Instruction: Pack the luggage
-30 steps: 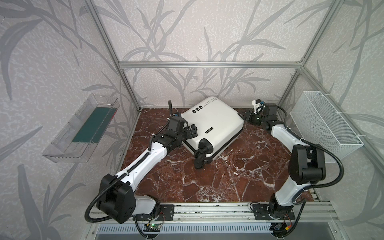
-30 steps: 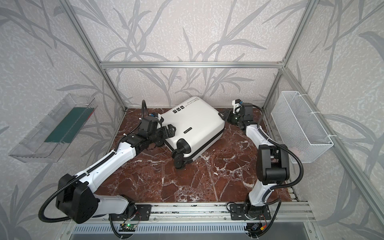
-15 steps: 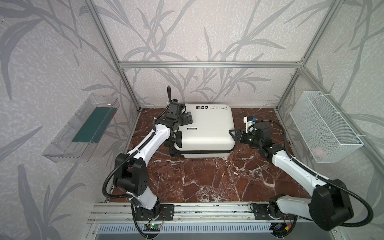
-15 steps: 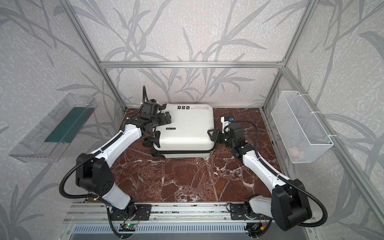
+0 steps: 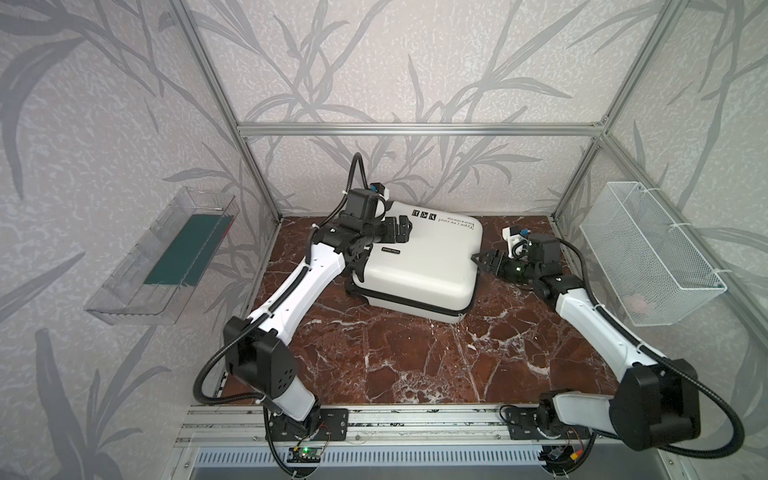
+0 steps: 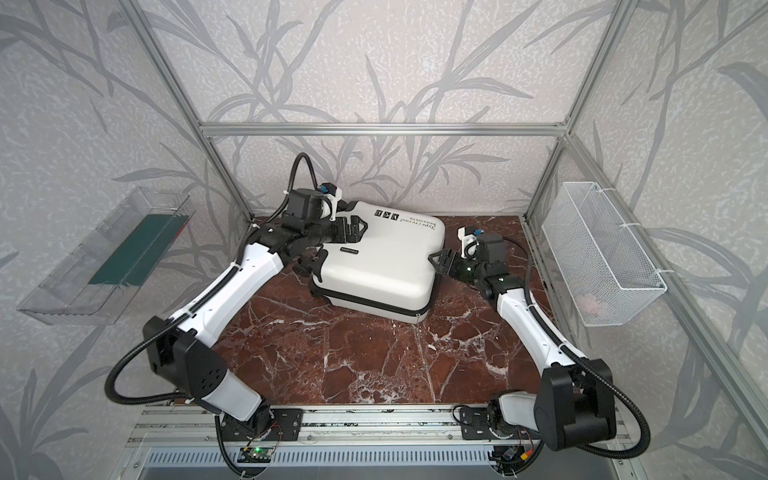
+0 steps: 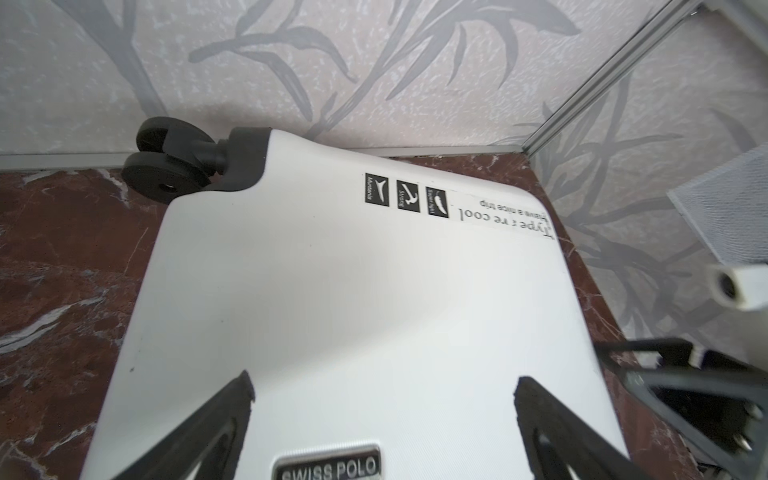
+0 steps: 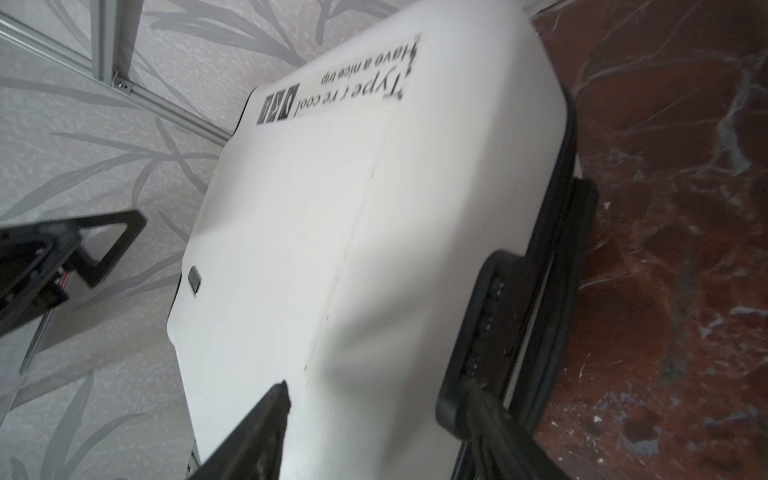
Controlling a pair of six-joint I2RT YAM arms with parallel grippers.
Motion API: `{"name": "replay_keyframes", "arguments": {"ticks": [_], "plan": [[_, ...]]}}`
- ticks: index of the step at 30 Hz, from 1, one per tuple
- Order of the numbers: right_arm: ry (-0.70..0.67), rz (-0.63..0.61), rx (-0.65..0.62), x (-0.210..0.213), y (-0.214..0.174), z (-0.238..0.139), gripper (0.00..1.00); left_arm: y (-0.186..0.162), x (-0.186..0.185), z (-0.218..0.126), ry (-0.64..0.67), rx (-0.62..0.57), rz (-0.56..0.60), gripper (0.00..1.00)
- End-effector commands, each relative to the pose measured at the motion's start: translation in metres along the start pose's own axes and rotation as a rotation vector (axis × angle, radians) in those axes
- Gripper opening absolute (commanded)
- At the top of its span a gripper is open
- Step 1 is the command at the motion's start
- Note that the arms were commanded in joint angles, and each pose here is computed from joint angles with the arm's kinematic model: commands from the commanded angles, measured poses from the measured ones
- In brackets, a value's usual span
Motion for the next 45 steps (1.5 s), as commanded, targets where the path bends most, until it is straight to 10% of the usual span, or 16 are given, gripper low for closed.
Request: {"name": "replay_keyframes", "arguments": {"ticks": [1,17,45], "plan": [[0.027,0.013,-0.045,0.007,0.034,0.007,0.69,-0.024,0.0,-0.033,-0.037,0.031,-0.065,0.99],[0.075,0.005,0.11,0.018,0.145,0.12,0.69,-0.157,0.009,-0.074,-0.155,0.038,-0.329,0.99],[0.32,0.104,0.304,0.014,0.015,0.085,0.55,-0.106,0.0,-0.005,-0.171,0.047,-0.185,0.99]]}}
Point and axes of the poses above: each gripper's point midway between its finger pads, its own z axis out along the fingers, its own x axis along the line the jaws close on, y = z × x, the point moved 3 cm from there along -z, back along the fingers, and after that the axes turned 4 degrees about z, right-handed, at the moved point
